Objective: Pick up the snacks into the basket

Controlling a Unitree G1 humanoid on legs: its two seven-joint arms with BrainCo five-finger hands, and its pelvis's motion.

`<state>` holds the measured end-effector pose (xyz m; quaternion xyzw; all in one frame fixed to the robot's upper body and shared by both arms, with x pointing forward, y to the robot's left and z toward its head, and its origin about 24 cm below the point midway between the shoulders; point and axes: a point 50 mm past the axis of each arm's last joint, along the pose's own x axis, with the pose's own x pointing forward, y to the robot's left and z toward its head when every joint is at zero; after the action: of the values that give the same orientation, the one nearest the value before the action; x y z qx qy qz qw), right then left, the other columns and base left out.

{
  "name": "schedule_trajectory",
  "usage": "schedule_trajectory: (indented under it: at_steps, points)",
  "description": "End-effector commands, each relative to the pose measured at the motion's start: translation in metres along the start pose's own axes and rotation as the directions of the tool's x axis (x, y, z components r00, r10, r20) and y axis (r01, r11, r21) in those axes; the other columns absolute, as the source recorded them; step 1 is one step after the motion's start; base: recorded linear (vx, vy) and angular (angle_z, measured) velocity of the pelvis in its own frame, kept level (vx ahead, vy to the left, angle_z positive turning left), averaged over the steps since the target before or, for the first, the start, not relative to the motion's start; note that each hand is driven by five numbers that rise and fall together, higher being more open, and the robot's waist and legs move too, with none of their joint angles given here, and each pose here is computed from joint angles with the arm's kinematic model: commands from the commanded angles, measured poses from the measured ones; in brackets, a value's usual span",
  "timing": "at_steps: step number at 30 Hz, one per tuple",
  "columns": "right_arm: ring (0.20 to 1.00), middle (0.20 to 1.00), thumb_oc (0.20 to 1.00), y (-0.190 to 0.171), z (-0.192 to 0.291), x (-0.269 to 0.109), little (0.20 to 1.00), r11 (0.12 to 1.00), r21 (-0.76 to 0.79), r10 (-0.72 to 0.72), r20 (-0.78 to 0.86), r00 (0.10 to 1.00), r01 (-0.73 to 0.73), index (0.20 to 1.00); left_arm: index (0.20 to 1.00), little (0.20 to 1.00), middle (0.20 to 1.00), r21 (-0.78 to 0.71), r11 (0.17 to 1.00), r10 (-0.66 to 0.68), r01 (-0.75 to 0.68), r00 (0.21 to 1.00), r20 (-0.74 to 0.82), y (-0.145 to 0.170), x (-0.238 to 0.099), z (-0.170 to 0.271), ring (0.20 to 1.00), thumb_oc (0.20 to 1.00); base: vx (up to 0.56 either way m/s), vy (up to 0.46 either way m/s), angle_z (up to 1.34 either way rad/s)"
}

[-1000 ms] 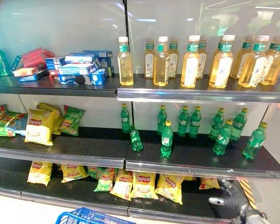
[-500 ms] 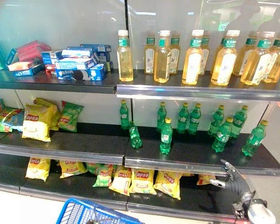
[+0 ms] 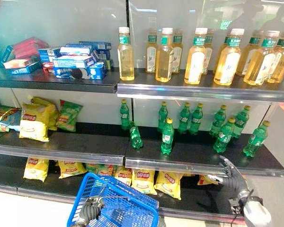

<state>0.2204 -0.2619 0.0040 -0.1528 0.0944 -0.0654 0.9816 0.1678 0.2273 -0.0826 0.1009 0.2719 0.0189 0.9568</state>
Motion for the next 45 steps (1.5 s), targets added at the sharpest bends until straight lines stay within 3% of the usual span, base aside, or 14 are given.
schedule_trajectory:
  at_steps: [1,8,14,17,32,45]
  points:
    - [1.000,1.000,1.000,0.005,0.032,0.024,1.000,1.000,0.001,-0.007,0.135,0.991,0.007,1.000,0.200,0.200,0.200,-0.009,0.999,0.042,-0.041,0.961,0.273,0.023,0.012,0.061,0.200,0.200,0.00,0.000,0.00]
    - [1.000,1.000,1.000,0.009,0.045,0.048,1.000,1.000,-0.021,0.019,0.141,0.990,-0.016,1.000,0.200,0.200,0.200,0.006,1.000,-0.004,0.002,0.954,0.300,0.018,0.014,0.070,0.200,0.200,-0.03,-0.012,0.01]
    - [1.000,1.000,1.000,0.010,0.112,0.096,1.000,0.995,-0.102,0.029,0.260,0.965,-0.003,1.000,0.200,0.200,0.200,0.013,0.998,-0.059,0.058,0.922,0.383,0.013,0.017,0.098,0.200,0.200,-0.13,-0.012,0.04]
    - [1.000,1.000,1.000,0.010,0.124,0.102,1.000,0.992,-0.123,0.028,0.277,0.960,0.007,1.000,0.200,0.200,0.200,0.012,0.997,-0.071,0.072,0.919,0.388,0.011,0.018,0.101,0.200,0.200,-0.09,-0.005,-0.01]
    - [1.000,1.000,1.000,0.001,0.183,0.113,1.000,0.967,-0.243,0.032,0.421,0.907,0.078,1.000,0.200,0.200,0.200,0.036,0.994,-0.107,0.103,0.880,0.463,0.007,0.018,0.125,0.200,0.200,-0.02,-0.009,0.04]
    - [1.000,1.000,1.000,-0.010,0.207,0.114,1.000,0.948,-0.285,0.014,0.475,0.880,0.139,1.000,0.200,0.200,0.200,0.047,0.993,-0.115,0.105,0.873,0.475,0.008,0.016,0.129,0.200,0.200,0.01,-0.017,-0.04]
